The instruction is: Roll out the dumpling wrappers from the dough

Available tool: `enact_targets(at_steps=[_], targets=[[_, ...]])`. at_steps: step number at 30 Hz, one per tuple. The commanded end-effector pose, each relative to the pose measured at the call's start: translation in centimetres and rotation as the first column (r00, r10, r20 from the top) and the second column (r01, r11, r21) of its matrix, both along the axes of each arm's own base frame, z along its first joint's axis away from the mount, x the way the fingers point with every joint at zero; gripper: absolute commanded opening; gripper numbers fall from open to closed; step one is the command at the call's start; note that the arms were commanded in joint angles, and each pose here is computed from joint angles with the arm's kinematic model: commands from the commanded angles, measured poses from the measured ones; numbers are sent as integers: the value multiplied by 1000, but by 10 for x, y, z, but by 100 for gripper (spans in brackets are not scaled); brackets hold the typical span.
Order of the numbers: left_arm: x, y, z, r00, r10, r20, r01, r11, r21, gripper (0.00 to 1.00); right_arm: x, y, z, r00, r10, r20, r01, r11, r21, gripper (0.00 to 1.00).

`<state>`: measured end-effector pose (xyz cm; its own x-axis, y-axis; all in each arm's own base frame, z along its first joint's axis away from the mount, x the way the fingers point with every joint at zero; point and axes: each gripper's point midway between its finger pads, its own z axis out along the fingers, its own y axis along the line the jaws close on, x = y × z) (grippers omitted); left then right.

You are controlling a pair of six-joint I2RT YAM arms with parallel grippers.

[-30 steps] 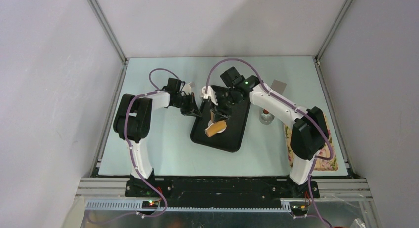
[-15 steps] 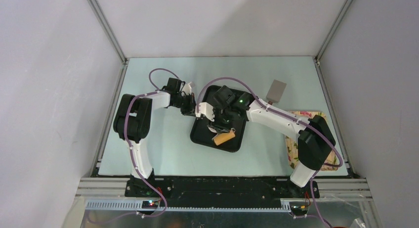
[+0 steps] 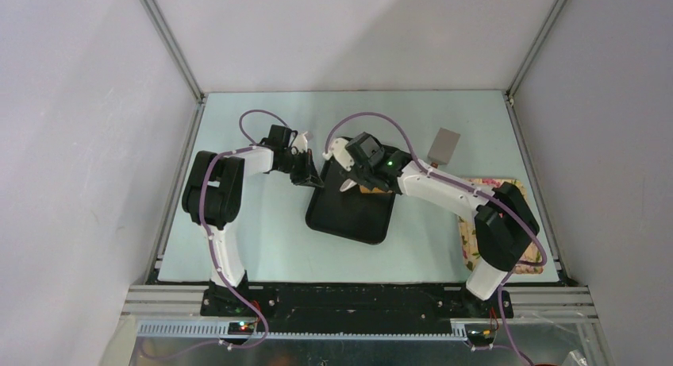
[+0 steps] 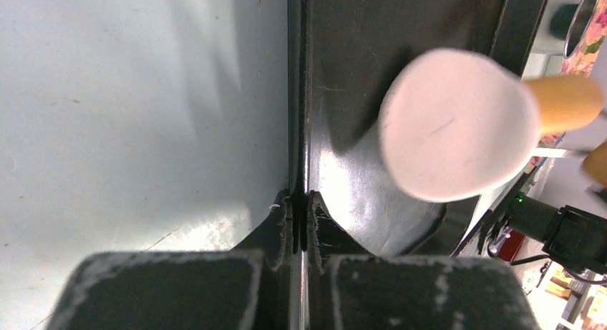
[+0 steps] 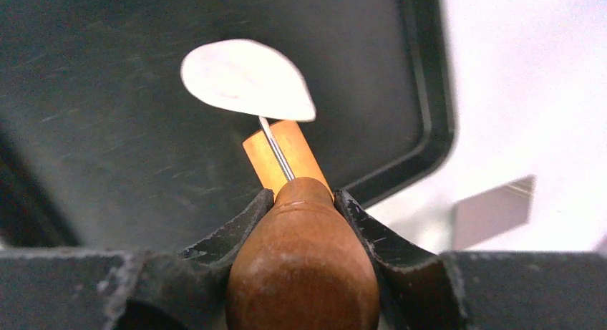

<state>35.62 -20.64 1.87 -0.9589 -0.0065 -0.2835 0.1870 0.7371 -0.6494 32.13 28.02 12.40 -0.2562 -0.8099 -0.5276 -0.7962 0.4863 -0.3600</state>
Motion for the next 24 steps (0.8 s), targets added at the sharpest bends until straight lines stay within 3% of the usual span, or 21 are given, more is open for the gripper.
enact_targets(at_steps=[1, 4, 14, 24], targets=[[-21, 17, -29, 994, 19, -105, -9, 995, 100, 0, 57, -21, 40, 963, -132, 234, 131, 991, 19, 0], [-21, 17, -29, 994, 19, -106, -9, 995, 98, 0, 67, -31, 46, 960, -152, 234, 151, 988, 24, 0], [-21, 17, -29, 994, 19, -108, -9, 995, 97, 0, 42, -28, 78, 973, -114, 201, 96, 991, 98, 0], [-20, 18, -29, 994, 20, -105, -10, 995, 100, 0, 94, -38, 114, 897, -275, 347, 248, 961, 120, 0]])
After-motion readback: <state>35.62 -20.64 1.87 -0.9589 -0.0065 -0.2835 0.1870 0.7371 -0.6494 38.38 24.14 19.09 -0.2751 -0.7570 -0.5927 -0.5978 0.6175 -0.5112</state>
